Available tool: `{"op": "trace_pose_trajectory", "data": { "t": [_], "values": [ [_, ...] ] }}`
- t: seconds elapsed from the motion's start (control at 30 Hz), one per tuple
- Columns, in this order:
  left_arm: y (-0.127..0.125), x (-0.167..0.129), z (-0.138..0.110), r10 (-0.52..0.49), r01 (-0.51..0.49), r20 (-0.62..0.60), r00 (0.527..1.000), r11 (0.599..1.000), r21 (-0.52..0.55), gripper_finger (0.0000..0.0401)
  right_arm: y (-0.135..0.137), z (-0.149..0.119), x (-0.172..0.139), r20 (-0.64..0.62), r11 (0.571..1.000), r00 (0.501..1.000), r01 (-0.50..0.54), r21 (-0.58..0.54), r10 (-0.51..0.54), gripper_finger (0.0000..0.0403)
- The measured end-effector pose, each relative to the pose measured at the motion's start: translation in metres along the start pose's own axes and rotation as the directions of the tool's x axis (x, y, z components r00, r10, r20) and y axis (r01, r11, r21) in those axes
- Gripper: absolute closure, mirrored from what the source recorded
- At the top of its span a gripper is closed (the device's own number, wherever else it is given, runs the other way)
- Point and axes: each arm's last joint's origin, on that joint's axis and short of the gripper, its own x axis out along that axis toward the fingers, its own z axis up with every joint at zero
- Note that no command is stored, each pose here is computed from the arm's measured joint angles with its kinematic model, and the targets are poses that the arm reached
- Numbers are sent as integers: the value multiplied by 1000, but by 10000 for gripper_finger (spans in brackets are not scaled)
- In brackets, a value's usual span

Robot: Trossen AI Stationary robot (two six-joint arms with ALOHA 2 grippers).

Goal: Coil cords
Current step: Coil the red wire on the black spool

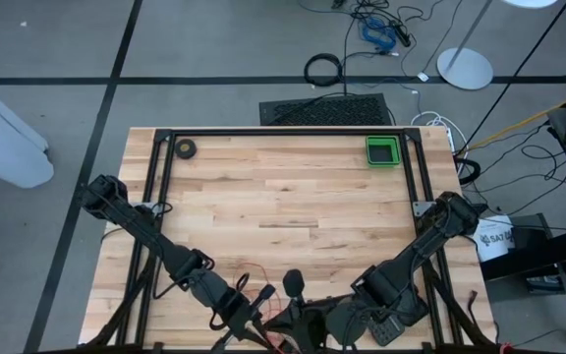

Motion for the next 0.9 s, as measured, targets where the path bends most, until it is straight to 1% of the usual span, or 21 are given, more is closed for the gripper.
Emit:
{"op": "trace_pose_trajectory", "data": {
  "t": [0.2, 0.37, 0.5, 0.63, 0.8, 0.9],
  "values": [
    [-2, 1, 5, -12, 11, 19, 1000, 1000, 11, 401, -5, -5, 3, -45, 999, 999, 7, 50, -5, 403],
    [-5, 1, 12, -20, 19, 37, 999, 1000, 15, 401, -10, -8, 7, -41, 994, 998, -41, 99, 46, 403],
    [-8, 5, 12, -31, 30, 35, 999, 999, 32, 401, -8, -14, 16, -52, 994, 997, -51, 101, 56, 403],
    [-12, 11, 9, -56, 56, 17, 998, 998, 38, 401, -5, -20, 24, -52, 989, 990, -124, 84, 129, 403],
    [-14, 11, 11, -70, 66, 33, 997, 993, 98, 401, -3, -21, 25, -49, 981, 982, -176, 82, 181, 403],
    [-17, 10, 13, -77, 73, 34, 996, 991, 114, 401, -1, -21, 24, -43, 968, 970, -235, 86, 239, 403]
  ]
}}
